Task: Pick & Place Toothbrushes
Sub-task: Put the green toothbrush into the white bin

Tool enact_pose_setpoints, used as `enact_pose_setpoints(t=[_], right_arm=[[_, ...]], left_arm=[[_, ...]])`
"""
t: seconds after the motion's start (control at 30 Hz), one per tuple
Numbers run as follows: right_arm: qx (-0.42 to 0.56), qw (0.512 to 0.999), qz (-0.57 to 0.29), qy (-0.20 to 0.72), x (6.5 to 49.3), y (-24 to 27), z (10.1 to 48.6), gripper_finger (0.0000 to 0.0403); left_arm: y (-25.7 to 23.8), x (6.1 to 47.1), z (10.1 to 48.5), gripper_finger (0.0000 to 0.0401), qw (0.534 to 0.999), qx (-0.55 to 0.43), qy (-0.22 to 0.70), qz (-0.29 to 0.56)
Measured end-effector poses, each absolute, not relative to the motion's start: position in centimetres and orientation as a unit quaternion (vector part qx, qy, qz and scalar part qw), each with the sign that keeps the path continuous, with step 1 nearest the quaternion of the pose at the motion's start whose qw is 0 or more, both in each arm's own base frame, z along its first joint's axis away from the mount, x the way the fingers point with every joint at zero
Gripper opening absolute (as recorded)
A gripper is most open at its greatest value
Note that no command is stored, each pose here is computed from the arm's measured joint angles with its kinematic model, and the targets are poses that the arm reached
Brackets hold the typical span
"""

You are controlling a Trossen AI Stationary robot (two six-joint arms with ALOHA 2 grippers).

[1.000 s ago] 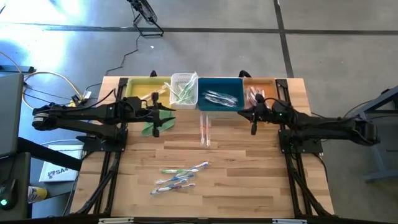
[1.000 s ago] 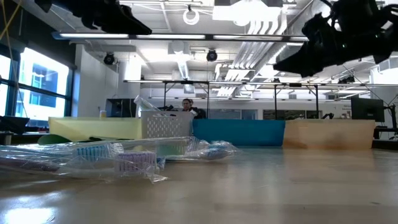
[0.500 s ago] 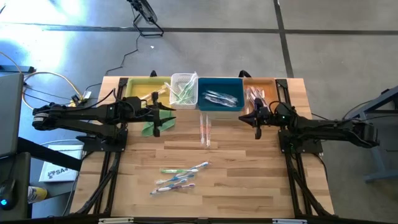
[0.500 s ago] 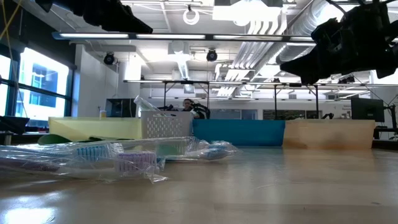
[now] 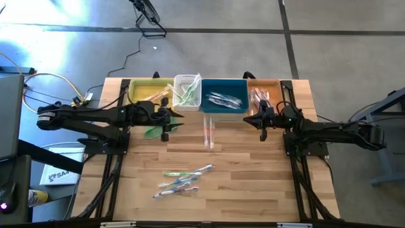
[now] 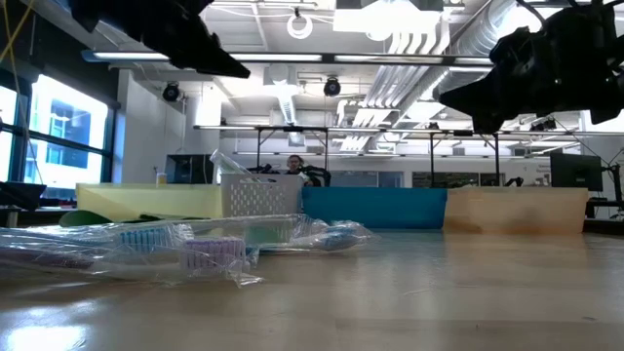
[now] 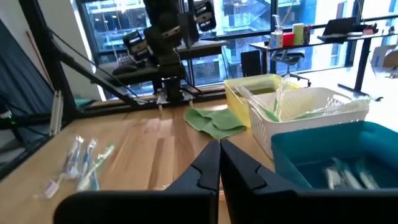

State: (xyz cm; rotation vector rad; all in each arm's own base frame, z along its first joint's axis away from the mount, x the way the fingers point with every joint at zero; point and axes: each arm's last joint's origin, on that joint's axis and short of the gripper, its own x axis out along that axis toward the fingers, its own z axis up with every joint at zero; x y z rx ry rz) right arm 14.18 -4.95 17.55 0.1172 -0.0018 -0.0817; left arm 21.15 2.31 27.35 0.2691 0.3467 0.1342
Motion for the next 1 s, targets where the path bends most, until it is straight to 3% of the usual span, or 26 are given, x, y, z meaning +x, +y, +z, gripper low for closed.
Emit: enact_pose_setpoints(t=[0.47, 1.0], right_arm=[[0.072, 0.997, -0.041, 0.004, 14.2, -4.9, 17.4, 0.0004], [0.097, 0.995, -0.039, 0.000, 14.2, -4.9, 17.5, 0.0004]], left_arm=[[0.4, 23.7, 25.4, 0.0136, 0.975, 0.119, 0.187, -0.004], [-5.6, 25.2, 24.8, 0.0136, 0.981, 0.140, 0.136, 0.008]])
